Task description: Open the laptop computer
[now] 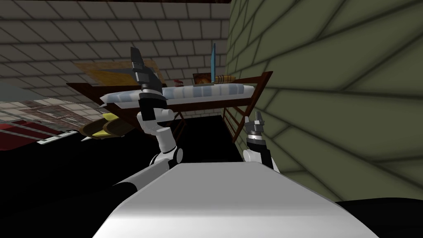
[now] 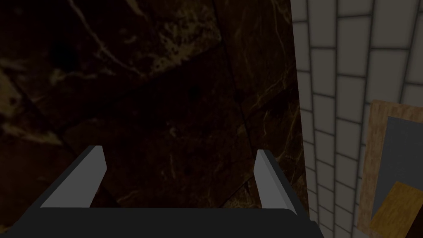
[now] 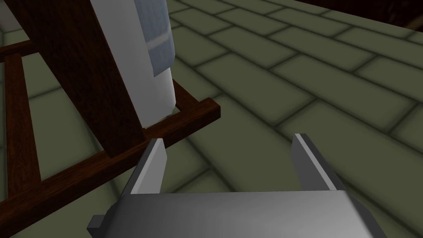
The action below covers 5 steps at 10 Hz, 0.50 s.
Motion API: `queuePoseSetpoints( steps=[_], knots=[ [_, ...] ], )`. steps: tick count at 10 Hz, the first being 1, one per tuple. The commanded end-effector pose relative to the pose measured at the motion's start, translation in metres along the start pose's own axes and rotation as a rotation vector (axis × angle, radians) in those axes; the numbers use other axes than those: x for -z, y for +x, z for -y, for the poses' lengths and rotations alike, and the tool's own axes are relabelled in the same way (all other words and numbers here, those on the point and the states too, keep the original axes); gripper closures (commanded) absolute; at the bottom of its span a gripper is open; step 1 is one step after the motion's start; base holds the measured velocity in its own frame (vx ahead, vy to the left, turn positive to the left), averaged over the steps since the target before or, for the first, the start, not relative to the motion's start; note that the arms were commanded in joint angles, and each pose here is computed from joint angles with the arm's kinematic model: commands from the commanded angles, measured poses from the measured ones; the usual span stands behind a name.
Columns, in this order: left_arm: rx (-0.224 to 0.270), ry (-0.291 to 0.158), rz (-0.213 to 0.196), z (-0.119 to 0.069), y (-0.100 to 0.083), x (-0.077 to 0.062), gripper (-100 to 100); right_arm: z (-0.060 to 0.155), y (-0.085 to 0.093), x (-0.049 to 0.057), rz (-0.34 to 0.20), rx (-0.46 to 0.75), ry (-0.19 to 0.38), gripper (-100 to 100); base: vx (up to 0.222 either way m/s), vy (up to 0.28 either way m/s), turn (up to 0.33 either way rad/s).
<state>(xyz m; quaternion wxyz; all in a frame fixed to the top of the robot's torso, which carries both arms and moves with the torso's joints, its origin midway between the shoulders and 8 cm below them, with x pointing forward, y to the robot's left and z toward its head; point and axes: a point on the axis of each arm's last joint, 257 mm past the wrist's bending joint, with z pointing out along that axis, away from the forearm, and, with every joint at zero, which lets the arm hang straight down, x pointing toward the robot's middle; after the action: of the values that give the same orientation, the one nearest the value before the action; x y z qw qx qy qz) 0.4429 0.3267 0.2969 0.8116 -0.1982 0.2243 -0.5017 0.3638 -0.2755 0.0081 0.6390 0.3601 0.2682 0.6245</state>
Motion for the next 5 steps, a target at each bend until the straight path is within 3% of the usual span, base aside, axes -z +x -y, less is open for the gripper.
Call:
queuePoseSetpoints(
  steps=[1,3,4,5],
  knots=[
    [-0.004,-0.022,0.041,0.000,-0.015,-0.018,-100,0.000,0.000,0.000,0.000,0.000,0.000,0,0.010,-0.050,0.016],
    [0.019,0.005,0.050,0.018,-0.014,-0.030,-100,0.000,0.000,0.000,0.000,0.000,0.000,0,0.015,-0.041,0.012],
    [0.009,-0.038,0.082,0.006,-0.029,-0.038,-100,0.000,0.000,0.000,0.000,0.000,0.000,0,0.025,-0.060,0.019],
    [0.023,-0.029,0.086,0.015,-0.028,-0.045,-100,0.000,0.000,0.000,0.000,0.000,0.000,0,0.032,-0.060,0.020]
  ],
)
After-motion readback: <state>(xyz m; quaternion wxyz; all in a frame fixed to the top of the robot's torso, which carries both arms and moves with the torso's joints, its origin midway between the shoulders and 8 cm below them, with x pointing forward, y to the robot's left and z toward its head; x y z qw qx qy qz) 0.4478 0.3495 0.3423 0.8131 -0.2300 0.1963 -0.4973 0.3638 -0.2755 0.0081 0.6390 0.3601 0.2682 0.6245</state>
